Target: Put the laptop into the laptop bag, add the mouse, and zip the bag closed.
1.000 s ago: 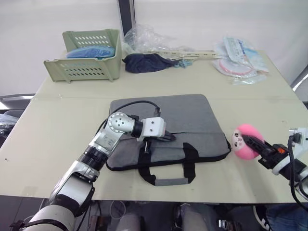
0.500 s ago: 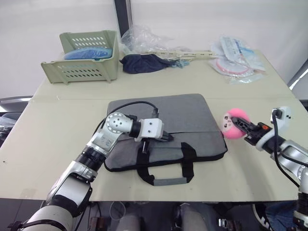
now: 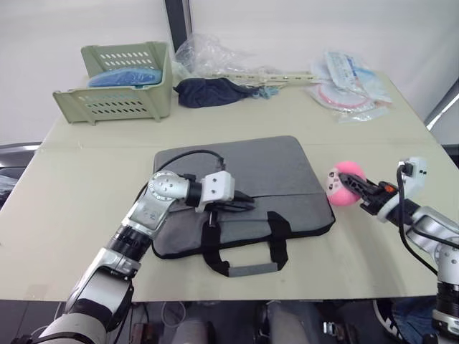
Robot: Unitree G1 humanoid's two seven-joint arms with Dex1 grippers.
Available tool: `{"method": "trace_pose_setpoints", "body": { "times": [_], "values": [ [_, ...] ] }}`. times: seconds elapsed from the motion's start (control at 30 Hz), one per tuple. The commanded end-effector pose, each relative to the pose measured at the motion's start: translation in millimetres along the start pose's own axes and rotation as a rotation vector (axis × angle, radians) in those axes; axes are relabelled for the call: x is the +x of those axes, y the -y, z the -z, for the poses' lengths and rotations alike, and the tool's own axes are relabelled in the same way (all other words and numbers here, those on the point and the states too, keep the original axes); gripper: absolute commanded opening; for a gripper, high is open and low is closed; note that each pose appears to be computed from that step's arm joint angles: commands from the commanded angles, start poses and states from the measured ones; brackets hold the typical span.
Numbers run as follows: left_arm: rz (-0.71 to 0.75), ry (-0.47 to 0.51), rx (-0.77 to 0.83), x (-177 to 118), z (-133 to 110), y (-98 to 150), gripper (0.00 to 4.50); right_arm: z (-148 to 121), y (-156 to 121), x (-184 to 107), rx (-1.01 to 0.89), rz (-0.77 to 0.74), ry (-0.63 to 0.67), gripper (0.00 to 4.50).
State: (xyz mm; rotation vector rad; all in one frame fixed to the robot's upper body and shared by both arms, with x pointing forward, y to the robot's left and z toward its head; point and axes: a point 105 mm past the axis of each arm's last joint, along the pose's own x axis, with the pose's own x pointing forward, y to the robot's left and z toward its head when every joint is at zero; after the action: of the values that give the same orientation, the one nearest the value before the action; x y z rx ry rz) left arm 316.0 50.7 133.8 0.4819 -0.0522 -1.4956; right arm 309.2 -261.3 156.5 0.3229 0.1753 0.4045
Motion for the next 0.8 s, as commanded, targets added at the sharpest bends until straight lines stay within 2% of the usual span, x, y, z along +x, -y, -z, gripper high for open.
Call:
{"method": "trace_pose_setpoints", "body": {
  "times": [0.03, 0.07, 0.13, 0.2, 0.27, 0.37, 0.5, 0.57, 0.63, 0.8],
  "values": [
    [-0.078, 0.071, -0.147, -32, 0, 2, 2.46, -31, -5, -25, -0.227, -0.018, 0.065, 3.19],
    [-0.111, 0.099, -0.148, -42, -6, 0, 2.91, -35, -4, -31, -0.276, -0.009, 0.065, 3.6],
    [-0.219, 0.11, -0.157, -70, -10, -7, 3.89, -36, -3, -45, -0.509, -0.021, 0.01, 4.48],
    [-0.347, 0.071, -0.161, -106, -3, -13, 4.44, -41, 0, -58, -0.683, -0.034, -0.026, 4.5],
    [-0.481, 0.009, -0.162, -143, 8, -16, 4.44, -54, 4, -68, -0.734, -0.019, -0.008, 4.5],
    [-0.668, -0.103, -0.164, -202, 25, -18, 4.44, -58, 16, -81, -0.893, -0.005, -0.108, 4.5],
    [-0.814, -0.215, -0.18, -258, 36, -18, 4.44, -54, 50, -99, -0.987, 0.061, -0.214, 4.5],
    [-0.865, -0.314, -0.194, -281, 47, -15, 4.44, -45, 67, -108, -1.041, 0.064, -0.287, 4.5],
    [-0.886, -0.366, -0.196, -295, 54, -12, 4.44, -43, 81, -114, -1.053, 0.089, -0.306, 4.5],
    [-0.904, -0.423, -0.157, -303, 58, -17, 4.44, -50, 98, -118, -1.043, 0.119, -0.288, 4.5]
  ]
}}
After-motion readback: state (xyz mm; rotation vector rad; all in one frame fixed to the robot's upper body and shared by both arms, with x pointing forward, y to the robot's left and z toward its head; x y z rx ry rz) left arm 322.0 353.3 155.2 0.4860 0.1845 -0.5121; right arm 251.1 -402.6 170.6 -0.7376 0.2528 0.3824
